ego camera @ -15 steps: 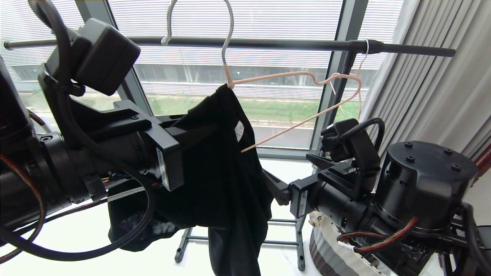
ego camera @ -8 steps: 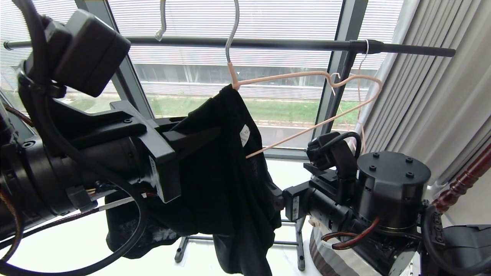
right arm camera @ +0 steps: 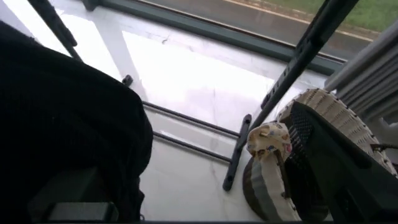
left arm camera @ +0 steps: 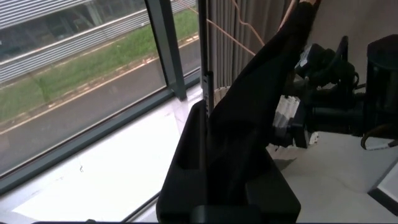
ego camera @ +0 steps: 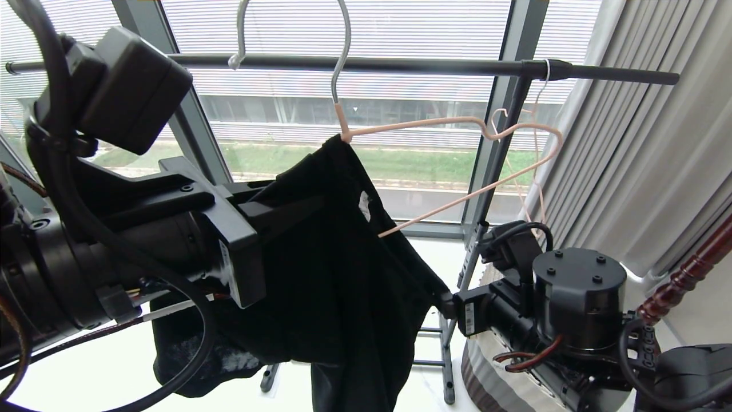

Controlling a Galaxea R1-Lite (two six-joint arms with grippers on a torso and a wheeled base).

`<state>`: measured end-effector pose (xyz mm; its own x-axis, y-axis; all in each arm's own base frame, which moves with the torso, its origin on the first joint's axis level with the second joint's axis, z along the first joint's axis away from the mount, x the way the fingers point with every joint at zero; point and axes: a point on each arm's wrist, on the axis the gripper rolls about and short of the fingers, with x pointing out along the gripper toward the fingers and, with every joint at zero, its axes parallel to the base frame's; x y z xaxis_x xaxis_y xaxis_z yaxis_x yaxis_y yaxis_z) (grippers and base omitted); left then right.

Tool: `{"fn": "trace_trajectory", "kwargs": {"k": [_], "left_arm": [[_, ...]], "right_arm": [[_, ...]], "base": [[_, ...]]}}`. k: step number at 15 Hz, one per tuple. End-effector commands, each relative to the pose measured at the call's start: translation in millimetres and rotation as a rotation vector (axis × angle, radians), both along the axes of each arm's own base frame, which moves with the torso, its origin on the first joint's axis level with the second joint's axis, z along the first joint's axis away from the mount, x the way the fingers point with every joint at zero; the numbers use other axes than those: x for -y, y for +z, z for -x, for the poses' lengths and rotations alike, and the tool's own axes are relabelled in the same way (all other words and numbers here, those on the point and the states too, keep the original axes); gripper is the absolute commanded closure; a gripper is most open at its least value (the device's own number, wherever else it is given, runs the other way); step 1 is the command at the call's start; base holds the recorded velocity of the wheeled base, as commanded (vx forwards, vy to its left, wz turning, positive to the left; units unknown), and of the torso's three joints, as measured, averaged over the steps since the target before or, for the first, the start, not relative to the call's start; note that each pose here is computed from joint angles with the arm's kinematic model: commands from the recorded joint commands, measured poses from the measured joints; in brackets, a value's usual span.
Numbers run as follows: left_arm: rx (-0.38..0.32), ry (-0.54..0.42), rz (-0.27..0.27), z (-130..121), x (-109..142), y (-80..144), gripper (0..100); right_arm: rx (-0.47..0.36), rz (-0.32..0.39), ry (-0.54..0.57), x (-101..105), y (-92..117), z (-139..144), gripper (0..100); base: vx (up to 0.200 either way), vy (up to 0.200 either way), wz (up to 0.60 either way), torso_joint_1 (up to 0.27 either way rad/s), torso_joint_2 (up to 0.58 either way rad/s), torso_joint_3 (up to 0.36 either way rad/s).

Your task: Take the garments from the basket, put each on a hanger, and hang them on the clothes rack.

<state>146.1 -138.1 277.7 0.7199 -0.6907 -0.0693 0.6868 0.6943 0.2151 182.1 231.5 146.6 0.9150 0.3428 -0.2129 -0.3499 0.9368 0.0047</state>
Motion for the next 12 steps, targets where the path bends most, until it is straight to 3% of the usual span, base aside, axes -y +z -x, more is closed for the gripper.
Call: {"fn": "trace_trajectory", "kwargs": {"k": [1, 3, 5, 8, 12], "left_arm": [[-0.005, 0.011, -0.005, 1.2, -3.3, -3.5, 100], [-0.030, 0.011, -0.028, 6.7, -8.4, -15.7, 100], [-0.088, 0.008, -0.085, 13.2, -14.0, -37.4, 100], [-0.143, 0.009, -0.139, 13.4, -14.6, -56.7, 100], [-0.176, 0.012, -0.175, 7.9, -9.6, -65.5, 100]], "right_arm": [[0.027, -0.017, -0.069, 18.0, 11.0, -10.2, 0], [0.063, -0.019, -0.139, 37.3, 22.6, -21.6, 0], [0.095, -0.024, -0.171, 48.2, 33.1, -25.7, 0], [0.126, -0.037, -0.177, 54.3, 44.0, -22.4, 0], [0.152, -0.042, -0.174, 58.6, 52.6, -17.9, 0]], "base": [[0.000, 0.000, 0.00, 0.000, 0.00, 0.000], [0.000, 0.000, 0.00, 0.000, 0.00, 0.000], [0.000, 0.000, 0.00, 0.000, 0.00, 0.000], [0.000, 0.000, 0.00, 0.000, 0.00, 0.000], [0.000, 0.000, 0.00, 0.000, 0.00, 0.000]]}}
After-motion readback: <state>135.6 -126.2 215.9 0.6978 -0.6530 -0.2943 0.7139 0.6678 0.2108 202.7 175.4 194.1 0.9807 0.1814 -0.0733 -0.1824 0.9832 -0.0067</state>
